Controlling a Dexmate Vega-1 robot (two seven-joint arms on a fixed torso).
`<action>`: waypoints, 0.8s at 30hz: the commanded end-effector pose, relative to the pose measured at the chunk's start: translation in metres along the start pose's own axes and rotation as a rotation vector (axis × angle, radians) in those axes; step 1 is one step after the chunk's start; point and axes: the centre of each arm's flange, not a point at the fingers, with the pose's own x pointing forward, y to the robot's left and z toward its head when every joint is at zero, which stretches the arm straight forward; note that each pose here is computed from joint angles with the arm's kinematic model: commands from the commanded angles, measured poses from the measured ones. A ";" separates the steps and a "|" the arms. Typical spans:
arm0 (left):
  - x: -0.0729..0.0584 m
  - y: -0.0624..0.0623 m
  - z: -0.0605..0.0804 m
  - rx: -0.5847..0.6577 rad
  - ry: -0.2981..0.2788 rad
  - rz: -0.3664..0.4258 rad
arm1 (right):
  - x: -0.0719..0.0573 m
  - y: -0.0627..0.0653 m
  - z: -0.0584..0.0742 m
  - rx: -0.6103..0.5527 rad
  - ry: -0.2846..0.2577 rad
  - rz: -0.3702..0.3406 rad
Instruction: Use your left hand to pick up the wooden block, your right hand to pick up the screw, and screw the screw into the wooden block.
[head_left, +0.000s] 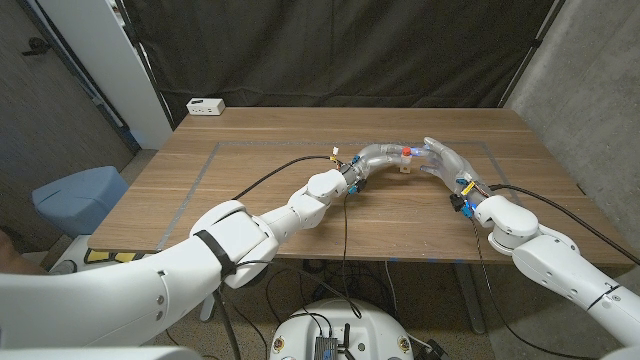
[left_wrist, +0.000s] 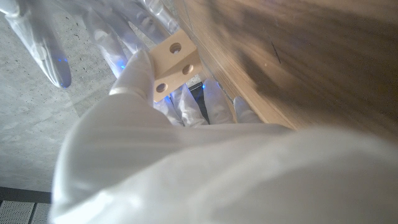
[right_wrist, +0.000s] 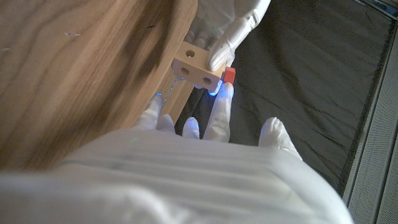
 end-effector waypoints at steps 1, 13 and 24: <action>0.001 0.000 0.000 -0.002 0.005 -0.002 | -0.002 0.001 0.001 0.004 -0.003 0.020; 0.000 0.000 0.001 0.003 -0.002 -0.004 | 0.002 0.003 0.003 0.007 -0.016 0.072; 0.000 -0.001 0.002 0.005 -0.010 -0.007 | -0.006 -0.004 0.004 -0.007 -0.007 0.012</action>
